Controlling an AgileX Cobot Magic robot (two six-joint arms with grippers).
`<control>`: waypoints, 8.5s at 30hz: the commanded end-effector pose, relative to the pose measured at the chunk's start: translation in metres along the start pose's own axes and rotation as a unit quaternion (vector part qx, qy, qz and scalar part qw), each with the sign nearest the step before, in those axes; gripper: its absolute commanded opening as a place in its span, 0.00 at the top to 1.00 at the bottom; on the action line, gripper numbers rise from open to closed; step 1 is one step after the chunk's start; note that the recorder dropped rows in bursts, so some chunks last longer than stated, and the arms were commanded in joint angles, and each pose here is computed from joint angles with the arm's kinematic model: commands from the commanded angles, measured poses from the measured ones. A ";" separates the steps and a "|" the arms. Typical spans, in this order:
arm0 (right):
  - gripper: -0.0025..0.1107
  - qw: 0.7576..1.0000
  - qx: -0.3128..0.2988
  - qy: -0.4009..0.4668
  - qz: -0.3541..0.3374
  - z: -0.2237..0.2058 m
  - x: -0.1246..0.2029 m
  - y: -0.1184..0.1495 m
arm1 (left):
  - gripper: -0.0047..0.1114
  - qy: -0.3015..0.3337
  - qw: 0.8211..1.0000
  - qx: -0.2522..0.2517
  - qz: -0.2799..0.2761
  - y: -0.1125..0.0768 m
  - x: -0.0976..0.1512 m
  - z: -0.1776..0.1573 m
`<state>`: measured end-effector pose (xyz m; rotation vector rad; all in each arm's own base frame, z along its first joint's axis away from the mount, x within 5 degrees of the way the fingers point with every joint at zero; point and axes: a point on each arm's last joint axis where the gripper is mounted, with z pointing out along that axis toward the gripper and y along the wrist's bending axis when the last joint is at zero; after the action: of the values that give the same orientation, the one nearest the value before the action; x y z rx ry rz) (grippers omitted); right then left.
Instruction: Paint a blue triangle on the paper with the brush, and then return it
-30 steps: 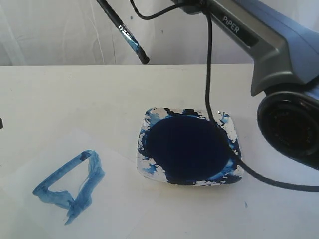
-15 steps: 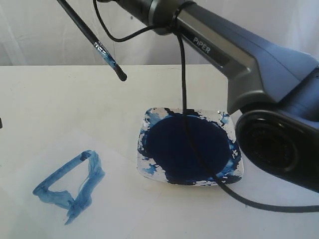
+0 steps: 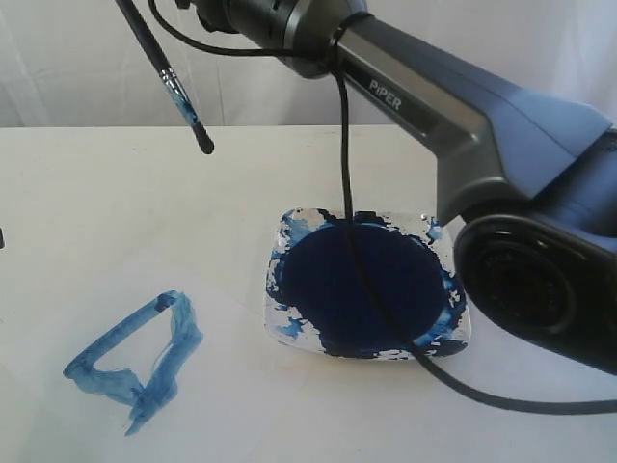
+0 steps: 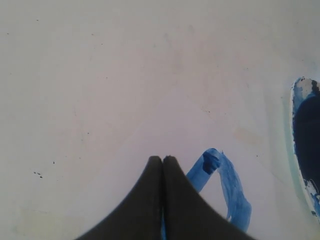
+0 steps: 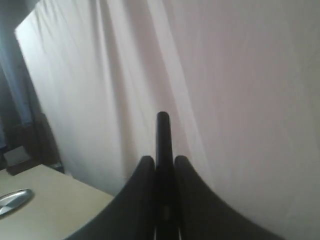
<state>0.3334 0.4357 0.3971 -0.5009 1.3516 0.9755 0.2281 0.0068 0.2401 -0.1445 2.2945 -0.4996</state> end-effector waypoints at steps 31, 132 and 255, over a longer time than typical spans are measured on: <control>0.98 0.894 0.439 -0.058 0.070 -0.089 0.085 -0.081 | 0.96 -0.007 1.000 -0.007 -0.004 0.001 0.000 0.001; 0.48 0.820 0.569 -0.040 0.033 -0.233 0.122 -0.253 | 0.96 -0.012 1.000 -0.013 -0.004 0.002 -0.001 0.001; 0.95 0.952 0.247 -0.038 -0.179 -0.446 -0.072 -0.025 | 0.96 -0.211 0.965 -0.107 0.113 0.003 0.162 -0.093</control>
<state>0.1013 0.0494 0.3733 -0.3049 1.3180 0.3516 0.0494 -0.0014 0.1948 -0.1187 1.8914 -0.0713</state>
